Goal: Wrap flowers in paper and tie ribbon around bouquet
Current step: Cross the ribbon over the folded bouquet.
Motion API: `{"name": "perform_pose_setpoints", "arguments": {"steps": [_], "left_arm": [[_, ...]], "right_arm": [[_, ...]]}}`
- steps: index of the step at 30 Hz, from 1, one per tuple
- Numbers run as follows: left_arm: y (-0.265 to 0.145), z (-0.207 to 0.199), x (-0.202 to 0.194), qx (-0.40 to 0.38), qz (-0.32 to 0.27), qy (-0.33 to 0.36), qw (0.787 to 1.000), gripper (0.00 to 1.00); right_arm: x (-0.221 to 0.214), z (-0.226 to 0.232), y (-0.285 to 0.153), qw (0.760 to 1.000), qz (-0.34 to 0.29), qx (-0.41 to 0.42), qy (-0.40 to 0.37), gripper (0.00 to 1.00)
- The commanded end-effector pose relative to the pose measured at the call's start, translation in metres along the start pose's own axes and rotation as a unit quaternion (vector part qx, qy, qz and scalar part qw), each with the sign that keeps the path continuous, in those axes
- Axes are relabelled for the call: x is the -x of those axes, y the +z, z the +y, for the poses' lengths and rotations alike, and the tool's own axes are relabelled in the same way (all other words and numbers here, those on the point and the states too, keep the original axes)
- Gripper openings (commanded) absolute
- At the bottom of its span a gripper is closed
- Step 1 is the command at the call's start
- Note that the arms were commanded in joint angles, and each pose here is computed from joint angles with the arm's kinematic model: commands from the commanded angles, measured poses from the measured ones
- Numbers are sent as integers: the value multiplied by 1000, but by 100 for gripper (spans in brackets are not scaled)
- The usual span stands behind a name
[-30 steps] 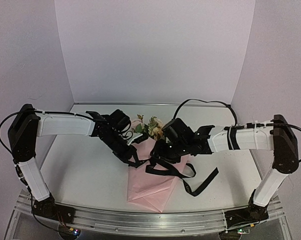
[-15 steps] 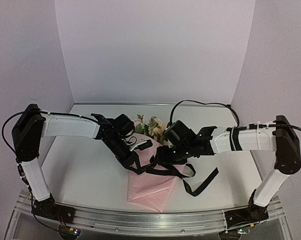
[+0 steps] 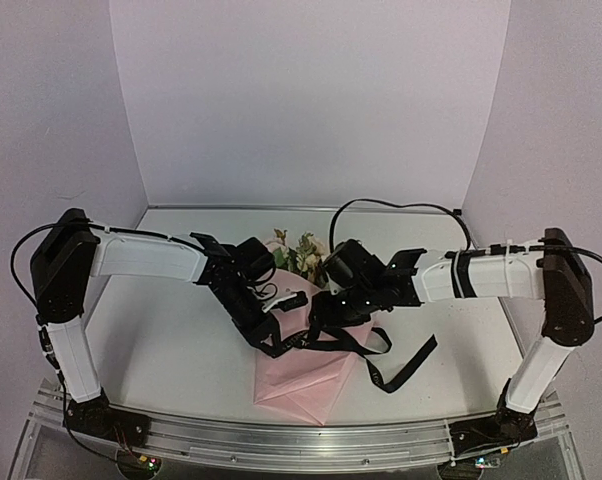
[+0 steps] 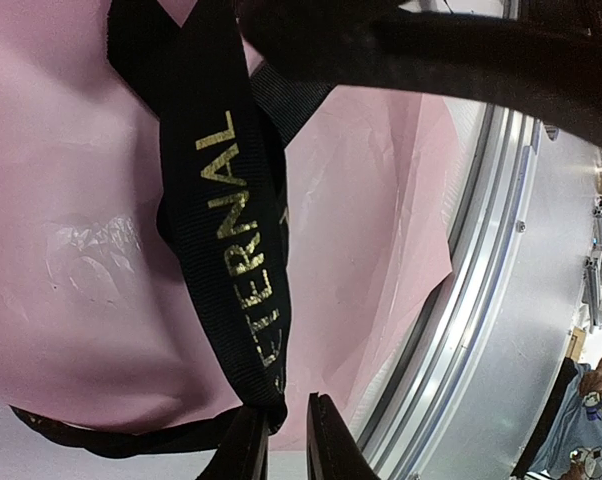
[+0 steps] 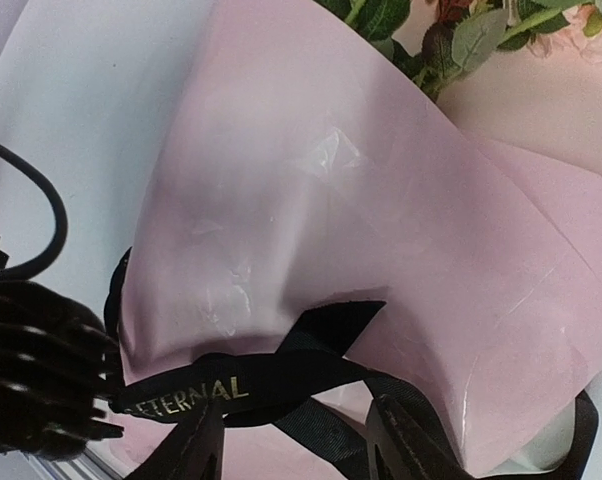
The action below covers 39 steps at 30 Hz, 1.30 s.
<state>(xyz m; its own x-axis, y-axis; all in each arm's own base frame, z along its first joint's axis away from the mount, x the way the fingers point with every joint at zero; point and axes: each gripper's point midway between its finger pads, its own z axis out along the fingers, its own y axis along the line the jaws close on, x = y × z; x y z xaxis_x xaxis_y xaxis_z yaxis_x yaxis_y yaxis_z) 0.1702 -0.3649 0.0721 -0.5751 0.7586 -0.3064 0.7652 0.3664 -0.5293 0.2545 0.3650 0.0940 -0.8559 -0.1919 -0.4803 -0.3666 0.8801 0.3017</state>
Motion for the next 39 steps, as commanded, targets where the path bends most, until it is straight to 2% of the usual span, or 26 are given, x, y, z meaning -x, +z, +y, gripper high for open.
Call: {"name": "perform_pose_setpoints", "arguments": {"steps": [1, 4, 8, 13, 19, 25, 31, 33, 37, 39], "left_arm": [[-10, -7, 8, 3, -22, 19, 1000, 14], [-14, -11, 10, -2, -36, 23, 999, 11], [-18, -14, 15, -4, -50, 30, 998, 5], [-21, -10, 18, 11, -58, 30, 998, 0], [-30, -6, 26, 23, -74, 31, 997, 0], [-37, -9, 33, 19, -84, 38, 996, 0], [-42, -14, 38, 12, -92, 47, 995, 0], [-41, -14, 38, 11, -90, 46, 995, 0], [-42, -13, 39, 16, -92, 46, 995, 0], [-44, -13, 39, 18, -96, 47, 994, 0]], "right_arm": [[-3, -2, 9, 999, 12, -9, 31, 50], [-1, -4, 9, 999, 7, -15, 44, 56], [0, -6, 3, 999, -2, -15, 52, 57], [1, -26, -2, 999, -19, -48, 5, 56], [-1, -39, -8, 997, -25, -59, -36, 55], [-3, -25, 4, 996, 0, -28, -84, 53], [-2, -12, -5, 996, -2, -5, -91, 51], [-5, -12, -14, 997, -1, -11, -82, 48], [-21, 8, -22, 999, 23, 31, -28, 30], [-33, 19, -16, 998, 41, 41, -4, 25]]}}
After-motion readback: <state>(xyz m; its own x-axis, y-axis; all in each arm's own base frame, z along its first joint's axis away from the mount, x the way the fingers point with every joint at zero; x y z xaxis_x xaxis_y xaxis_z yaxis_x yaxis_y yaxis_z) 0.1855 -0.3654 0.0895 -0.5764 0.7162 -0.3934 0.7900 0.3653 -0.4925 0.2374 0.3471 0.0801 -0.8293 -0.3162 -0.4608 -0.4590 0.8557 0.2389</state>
